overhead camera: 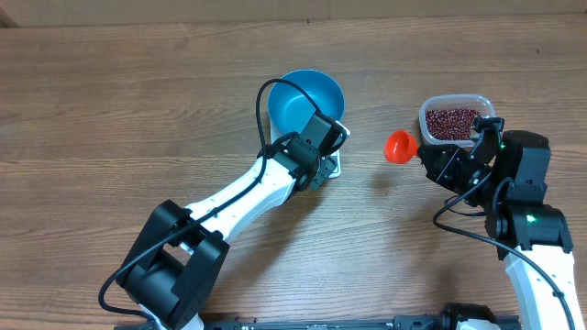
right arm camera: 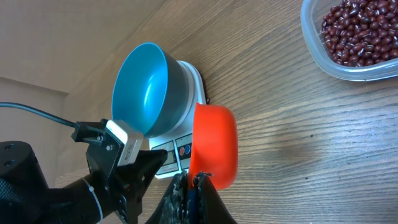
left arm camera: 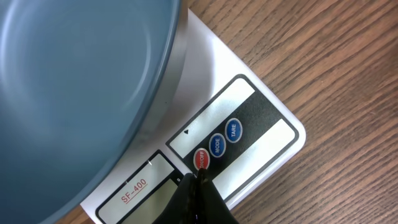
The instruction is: Scoop item into bowl and weigh 150g on scale
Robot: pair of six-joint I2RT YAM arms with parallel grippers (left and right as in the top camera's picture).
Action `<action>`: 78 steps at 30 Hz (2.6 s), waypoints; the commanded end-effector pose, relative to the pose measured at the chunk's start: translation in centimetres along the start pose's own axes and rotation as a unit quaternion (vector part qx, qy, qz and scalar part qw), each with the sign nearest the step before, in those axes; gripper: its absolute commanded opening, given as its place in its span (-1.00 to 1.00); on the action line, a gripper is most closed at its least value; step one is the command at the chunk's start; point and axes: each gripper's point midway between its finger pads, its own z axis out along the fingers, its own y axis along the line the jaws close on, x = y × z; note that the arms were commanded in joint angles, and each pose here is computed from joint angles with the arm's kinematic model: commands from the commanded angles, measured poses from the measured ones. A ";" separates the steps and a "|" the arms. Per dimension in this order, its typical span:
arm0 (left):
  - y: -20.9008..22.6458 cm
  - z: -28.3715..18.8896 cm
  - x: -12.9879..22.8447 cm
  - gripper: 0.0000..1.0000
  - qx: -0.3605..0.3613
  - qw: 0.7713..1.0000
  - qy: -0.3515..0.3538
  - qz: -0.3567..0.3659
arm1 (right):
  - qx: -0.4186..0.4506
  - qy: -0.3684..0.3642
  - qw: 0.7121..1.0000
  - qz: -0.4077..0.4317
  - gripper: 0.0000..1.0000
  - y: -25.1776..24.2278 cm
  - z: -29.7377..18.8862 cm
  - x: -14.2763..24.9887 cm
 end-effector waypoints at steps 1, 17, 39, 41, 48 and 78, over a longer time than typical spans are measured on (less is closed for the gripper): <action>0.1 0.8 0.5 -0.92 -0.006 1.000 0.010 0.010 | -0.005 -0.023 1.000 -0.021 -0.93 0.9 -0.9 -1.3; 0.3 1.5 0.8 -0.92 -0.013 1.000 0.014 0.010 | -0.004 -0.021 0.999 -0.025 -0.93 0.9 -0.9 -1.2; 0.0 3.1 1.3 -0.92 -0.012 1.000 0.022 0.014 | -0.004 -0.021 0.999 -0.025 -0.93 0.9 -0.9 -1.2; -0.1 3.2 1.3 -0.91 -0.012 1.000 0.022 0.014 | -0.004 -0.021 0.999 -0.025 -0.93 0.9 -0.9 -1.2; -0.1 3.4 1.3 -0.92 -0.012 1.000 0.021 0.013 | -0.004 -0.021 0.999 -0.025 -0.93 0.9 -0.9 -1.2; -0.2 4.1 1.3 -0.92 -0.013 1.000 0.020 0.005 | -0.004 -0.021 0.999 -0.025 -0.93 0.9 -0.9 -1.2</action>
